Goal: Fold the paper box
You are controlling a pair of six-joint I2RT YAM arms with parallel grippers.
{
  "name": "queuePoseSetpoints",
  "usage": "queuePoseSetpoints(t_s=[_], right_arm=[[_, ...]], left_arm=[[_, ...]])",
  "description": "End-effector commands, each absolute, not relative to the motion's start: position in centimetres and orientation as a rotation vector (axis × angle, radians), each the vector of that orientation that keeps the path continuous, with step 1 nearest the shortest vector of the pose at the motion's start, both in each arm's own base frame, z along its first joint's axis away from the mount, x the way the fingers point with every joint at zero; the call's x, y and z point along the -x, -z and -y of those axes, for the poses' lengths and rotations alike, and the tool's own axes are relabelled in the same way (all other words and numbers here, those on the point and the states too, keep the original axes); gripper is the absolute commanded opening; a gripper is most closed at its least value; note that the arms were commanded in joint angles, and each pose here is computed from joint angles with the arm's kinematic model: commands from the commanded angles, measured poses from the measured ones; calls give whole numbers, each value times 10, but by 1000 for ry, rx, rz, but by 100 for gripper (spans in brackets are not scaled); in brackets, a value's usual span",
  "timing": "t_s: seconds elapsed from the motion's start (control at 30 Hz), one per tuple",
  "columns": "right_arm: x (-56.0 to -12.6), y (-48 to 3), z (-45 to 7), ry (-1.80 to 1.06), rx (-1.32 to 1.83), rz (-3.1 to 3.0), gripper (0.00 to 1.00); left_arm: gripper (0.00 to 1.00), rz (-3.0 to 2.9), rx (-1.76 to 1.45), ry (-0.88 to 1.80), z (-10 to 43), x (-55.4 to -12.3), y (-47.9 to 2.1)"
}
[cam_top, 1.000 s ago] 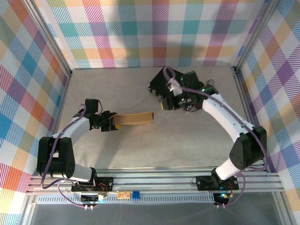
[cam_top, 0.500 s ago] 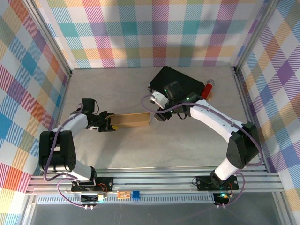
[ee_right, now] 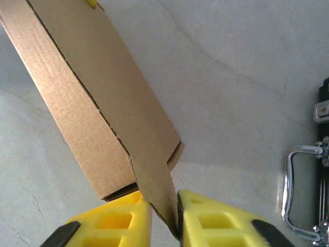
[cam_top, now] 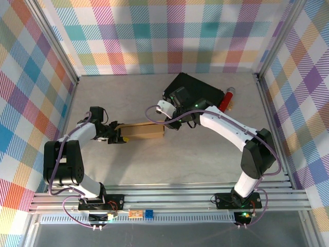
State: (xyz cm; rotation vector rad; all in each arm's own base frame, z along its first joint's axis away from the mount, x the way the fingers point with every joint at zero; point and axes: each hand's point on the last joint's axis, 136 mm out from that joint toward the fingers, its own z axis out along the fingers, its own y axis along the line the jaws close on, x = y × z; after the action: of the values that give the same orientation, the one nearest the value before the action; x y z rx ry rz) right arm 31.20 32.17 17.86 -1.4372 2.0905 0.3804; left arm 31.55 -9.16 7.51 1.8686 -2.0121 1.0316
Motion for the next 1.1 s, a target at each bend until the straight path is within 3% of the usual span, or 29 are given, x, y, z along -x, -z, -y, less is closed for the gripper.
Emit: queuePoseSetpoints(t_s=[0.0,0.3,0.57,0.9,1.07], right_arm=[[-311,-179,-324,-376,1439,-2110,15],[-315,-183,-330,-376,1345,-2200,0],[-317,-180,-335,-356,1162,-2351,0],[-323,-184,-334,-477,605,-2539,0],[-324,-184,-340,-543,478,-2559,0]], left_arm=[[2,2018,-1923,-926,79,-311,-63],[2,2011,-1926,-939,80,-314,-63],[2,1990,-1940,-959,80,-317,-61],[2,1945,-1982,-980,80,-320,-58],[2,1933,-1988,-984,80,-320,-58]])
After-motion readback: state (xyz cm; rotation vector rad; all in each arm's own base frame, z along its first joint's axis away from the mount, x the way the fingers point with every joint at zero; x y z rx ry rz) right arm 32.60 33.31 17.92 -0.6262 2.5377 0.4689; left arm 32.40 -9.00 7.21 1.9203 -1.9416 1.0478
